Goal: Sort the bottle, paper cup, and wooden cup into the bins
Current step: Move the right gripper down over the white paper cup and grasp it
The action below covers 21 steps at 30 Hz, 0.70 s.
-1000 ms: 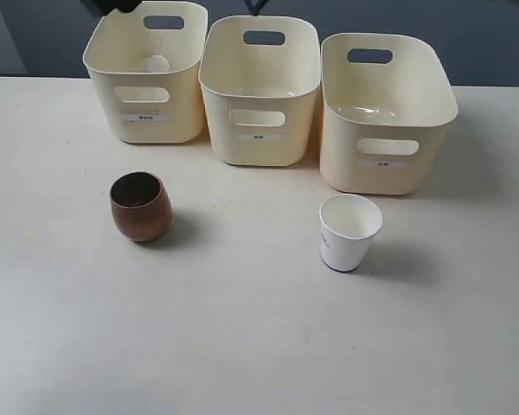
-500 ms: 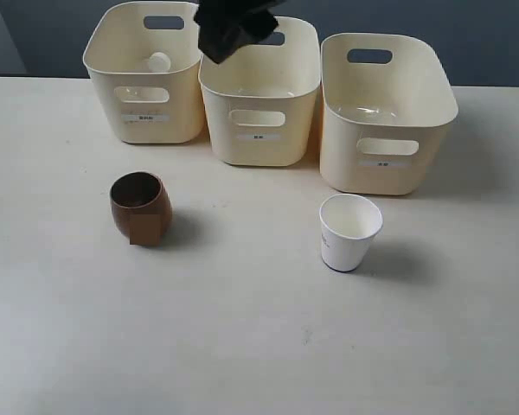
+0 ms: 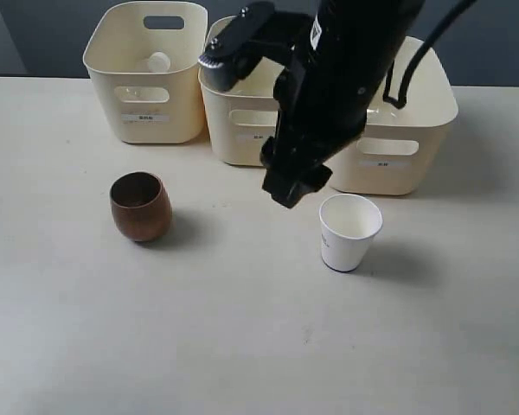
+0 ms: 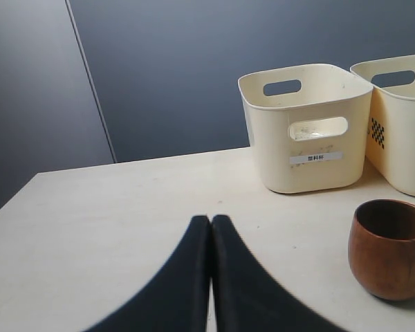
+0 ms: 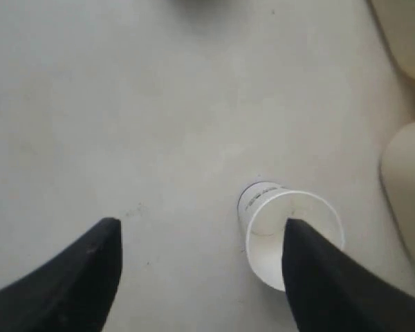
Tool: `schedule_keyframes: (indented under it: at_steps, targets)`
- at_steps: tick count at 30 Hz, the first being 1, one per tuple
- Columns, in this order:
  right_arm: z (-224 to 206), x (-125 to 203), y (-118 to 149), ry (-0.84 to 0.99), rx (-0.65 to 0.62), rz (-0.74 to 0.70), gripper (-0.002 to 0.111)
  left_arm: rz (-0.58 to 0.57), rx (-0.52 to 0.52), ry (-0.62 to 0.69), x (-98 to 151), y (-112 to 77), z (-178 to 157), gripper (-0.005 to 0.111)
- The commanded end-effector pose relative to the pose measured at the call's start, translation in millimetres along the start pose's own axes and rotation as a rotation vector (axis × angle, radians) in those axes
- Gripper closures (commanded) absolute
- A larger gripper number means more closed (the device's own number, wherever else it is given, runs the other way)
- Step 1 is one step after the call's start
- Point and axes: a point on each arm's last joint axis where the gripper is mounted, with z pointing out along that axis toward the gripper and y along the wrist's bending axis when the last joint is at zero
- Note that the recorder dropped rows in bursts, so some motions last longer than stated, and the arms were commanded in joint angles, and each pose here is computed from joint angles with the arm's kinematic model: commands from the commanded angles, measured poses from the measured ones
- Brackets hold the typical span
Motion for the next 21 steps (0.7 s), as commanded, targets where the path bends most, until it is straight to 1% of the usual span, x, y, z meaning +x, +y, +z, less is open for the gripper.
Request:
schedule_keyframes:
  at_steps: [1,10,21]
  targets:
    - [14,13,2,0.064,-0.011,-0.006,0.045,-0.002,-0.002,-0.01,0,0.1,0,0.107]
    - [38,32,7,0.169,-0.04,-0.007,0.045,-0.002,-0.002,-0.01,0,0.1,0,0.107]
    - [57,37,2,0.118,0.041,-0.043,0.045,-0.002,-0.002,-0.01,0,0.1,0,0.107]
